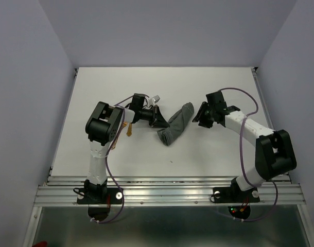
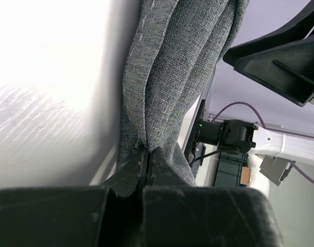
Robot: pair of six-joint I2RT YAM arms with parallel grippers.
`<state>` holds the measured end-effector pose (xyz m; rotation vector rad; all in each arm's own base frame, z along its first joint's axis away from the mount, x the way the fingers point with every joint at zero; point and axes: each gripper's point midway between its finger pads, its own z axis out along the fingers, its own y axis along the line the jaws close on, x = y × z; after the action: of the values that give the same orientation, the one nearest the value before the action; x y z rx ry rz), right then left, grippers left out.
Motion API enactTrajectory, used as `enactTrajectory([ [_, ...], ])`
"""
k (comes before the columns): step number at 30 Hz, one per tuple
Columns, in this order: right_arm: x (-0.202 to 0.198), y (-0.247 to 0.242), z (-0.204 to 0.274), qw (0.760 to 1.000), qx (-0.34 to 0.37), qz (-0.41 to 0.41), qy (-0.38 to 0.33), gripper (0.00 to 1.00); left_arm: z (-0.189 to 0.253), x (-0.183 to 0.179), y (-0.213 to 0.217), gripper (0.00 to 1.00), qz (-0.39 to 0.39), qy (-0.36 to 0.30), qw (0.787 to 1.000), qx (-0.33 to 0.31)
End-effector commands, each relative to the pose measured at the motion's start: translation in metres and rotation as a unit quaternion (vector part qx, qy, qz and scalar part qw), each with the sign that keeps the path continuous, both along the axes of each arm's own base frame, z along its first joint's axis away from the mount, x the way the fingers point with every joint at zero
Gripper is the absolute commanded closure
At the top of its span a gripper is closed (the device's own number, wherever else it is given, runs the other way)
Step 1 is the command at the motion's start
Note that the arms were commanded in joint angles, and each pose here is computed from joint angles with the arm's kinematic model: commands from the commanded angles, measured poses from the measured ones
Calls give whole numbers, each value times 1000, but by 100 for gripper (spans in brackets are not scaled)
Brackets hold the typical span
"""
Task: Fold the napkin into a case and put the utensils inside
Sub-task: Turn over the smaller rectangle-folded napkin at the center of the board.
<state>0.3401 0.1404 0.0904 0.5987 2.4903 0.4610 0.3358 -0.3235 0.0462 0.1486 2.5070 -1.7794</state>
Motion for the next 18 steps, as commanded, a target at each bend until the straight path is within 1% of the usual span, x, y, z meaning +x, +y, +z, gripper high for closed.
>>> enactTrajectory([
  [1,34,25,12,999,11,18,-40,59,1,1,6,94,1,-23,1000,-3],
  [2,37,26,10,999,11,19,-39,63,1,1,7,90,3,-25,1000,0],
  [3,40,28,1,999,7,21,-28,66,1,3,7,84,5,-29,1000,3],
  [4,46,33,4,999,7,24,-31,73,1,3,10,74,5,-32,999,10],
  [5,47,38,3,999,6,30,-30,75,1,3,11,70,5,-34,999,14],
  [6,50,38,-2,999,2,30,-25,76,1,3,14,59,10,-28,999,28],
  [8,55,43,1,999,0,32,-29,77,2,6,19,53,7,-47,998,42],
  [11,61,50,-4,999,-2,37,-23,78,2,10,28,45,22,-57,995,82],
  [12,62,50,-5,999,-3,38,-22,78,5,11,32,41,32,-62,993,100],
  [15,66,51,-8,999,-18,37,-20,78,18,11,39,36,49,-78,989,118],
  [18,68,54,-8,999,-26,40,-18,79,26,16,46,35,66,-100,982,144],
])
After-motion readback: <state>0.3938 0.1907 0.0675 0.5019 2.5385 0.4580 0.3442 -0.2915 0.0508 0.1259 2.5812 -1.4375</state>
